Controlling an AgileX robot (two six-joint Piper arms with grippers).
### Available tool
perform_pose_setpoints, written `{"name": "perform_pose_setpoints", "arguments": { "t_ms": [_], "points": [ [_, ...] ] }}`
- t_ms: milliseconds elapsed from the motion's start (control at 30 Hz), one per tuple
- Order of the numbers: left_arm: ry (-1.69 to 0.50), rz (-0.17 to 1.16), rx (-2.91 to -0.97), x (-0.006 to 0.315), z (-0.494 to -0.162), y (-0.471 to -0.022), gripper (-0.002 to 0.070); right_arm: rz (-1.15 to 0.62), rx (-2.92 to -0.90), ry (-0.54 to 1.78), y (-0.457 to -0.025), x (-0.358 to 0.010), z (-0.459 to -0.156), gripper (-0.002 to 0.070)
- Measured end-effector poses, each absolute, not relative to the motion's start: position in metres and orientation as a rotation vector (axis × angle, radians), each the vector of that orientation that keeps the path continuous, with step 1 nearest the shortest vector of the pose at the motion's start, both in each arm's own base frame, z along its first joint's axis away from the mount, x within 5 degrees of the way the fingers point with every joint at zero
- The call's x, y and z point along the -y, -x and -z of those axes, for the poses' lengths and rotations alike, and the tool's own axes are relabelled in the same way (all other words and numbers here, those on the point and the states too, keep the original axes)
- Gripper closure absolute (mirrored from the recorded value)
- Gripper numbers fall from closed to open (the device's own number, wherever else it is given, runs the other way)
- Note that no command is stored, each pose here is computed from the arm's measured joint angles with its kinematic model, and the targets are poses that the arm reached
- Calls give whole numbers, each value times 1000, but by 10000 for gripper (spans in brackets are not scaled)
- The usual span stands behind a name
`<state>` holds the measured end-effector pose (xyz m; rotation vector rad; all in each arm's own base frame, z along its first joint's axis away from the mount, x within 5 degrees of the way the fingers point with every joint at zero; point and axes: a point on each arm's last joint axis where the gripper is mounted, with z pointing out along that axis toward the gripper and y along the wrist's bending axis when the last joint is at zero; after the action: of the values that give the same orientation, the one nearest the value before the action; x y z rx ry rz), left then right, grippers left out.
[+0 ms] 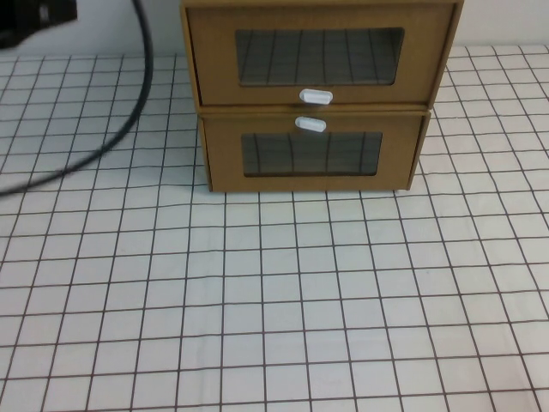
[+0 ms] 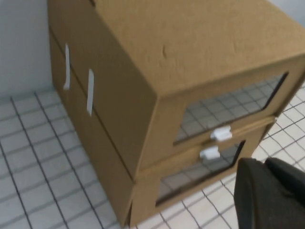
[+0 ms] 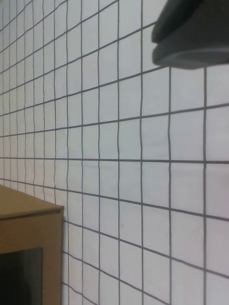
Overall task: Open the shoe box
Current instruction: 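Pull the top drawer of the cardboard box fully open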
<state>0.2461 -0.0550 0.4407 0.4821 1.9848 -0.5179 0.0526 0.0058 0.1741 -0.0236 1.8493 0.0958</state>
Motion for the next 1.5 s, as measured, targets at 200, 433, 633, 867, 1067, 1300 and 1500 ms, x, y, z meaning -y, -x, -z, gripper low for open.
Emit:
{"name": "perform_pose_setpoints", "arguments": {
  "t_ms": [200, 433, 633, 867, 1067, 1300, 1500],
  "points": [
    [-641, 569, -1902, 87, -476, -319, 679, -96, -1849, 24, -53, -6, -174, 689],
    [-820, 646, -1878, 141, -467, -384, 678, -96, -1849, 24, -53, -6, -174, 690],
    [-890, 666, -1905, 170, -442, -414, 678, -96, -1849, 24, -53, -6, -174, 689],
    [-897, 691, -1977, 183, -404, -439, 678, -96, -1849, 24, -53, -6, -174, 689],
    [-887, 672, -1978, 184, -400, -443, 678, -96, -1849, 24, -53, -6, -174, 689],
    [-888, 668, -1977, 184, -400, -443, 679, -96, -1849, 24, -53, -6, -174, 690],
    [-888, 668, -1977, 184, -400, -443, 679, -96, -1849, 24, -53, -6, -174, 690]
  ]
}}
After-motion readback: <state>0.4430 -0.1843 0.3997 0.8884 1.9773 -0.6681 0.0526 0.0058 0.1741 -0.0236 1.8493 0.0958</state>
